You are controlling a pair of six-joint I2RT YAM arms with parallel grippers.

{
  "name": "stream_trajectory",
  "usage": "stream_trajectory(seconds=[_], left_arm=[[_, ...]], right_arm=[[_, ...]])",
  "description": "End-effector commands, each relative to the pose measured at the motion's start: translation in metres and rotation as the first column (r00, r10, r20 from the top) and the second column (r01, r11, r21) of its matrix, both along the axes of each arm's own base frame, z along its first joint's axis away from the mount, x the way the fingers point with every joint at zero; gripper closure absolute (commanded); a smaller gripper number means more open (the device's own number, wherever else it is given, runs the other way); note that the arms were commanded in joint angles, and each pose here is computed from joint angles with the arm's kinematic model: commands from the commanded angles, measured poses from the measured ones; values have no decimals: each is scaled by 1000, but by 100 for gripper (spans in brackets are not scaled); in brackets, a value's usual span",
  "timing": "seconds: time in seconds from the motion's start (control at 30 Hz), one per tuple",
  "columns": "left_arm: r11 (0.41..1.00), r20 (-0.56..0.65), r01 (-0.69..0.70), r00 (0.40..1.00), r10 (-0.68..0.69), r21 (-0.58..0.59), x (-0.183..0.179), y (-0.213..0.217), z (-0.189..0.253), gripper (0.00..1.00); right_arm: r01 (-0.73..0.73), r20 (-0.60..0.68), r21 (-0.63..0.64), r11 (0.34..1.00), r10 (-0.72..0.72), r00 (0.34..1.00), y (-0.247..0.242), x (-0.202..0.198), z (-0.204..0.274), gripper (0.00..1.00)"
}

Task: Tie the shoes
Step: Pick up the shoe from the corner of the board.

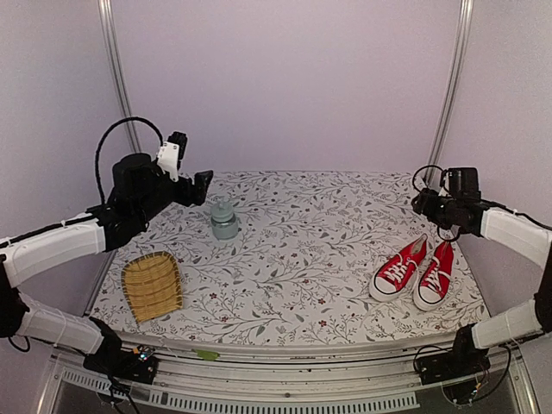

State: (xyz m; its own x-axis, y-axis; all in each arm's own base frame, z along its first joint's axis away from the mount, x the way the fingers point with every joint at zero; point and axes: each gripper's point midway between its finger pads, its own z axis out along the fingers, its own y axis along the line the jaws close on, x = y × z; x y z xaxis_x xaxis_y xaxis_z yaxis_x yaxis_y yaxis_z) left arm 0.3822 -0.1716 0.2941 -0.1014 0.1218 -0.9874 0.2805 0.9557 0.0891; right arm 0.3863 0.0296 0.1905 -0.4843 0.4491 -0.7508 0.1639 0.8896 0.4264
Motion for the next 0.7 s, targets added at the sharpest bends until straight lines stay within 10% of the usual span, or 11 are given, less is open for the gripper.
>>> stream_trajectory(seconds=[0.0, 0.23, 0.33, 0.47, 0.67], left_arm=[[976, 4, 212, 977, -212, 58, -13, -41, -10, 5], [959, 48, 261, 962, -267, 110, -22, -48, -12, 5], [955, 76, 266, 958, -277, 132, -28, -46, -10, 5], [949, 110, 278, 949, -295, 147, -34, -47, -2, 5], [882, 84, 446, 884, -461, 151, -52, -74, -12, 9]], right_arm=[[185, -413, -130, 974, -223, 883, -25, -29, -86, 32], [191, -518, -92, 977, -211, 829, -15, -25, -133, 35], [147, -538, -63, 987, -158, 828, -2, -18, -146, 51], [120, -547, -68, 990, -138, 826, 15, -14, -146, 98], [-1, -465, 46, 999, 22, 885, 89, 4, -106, 99]])
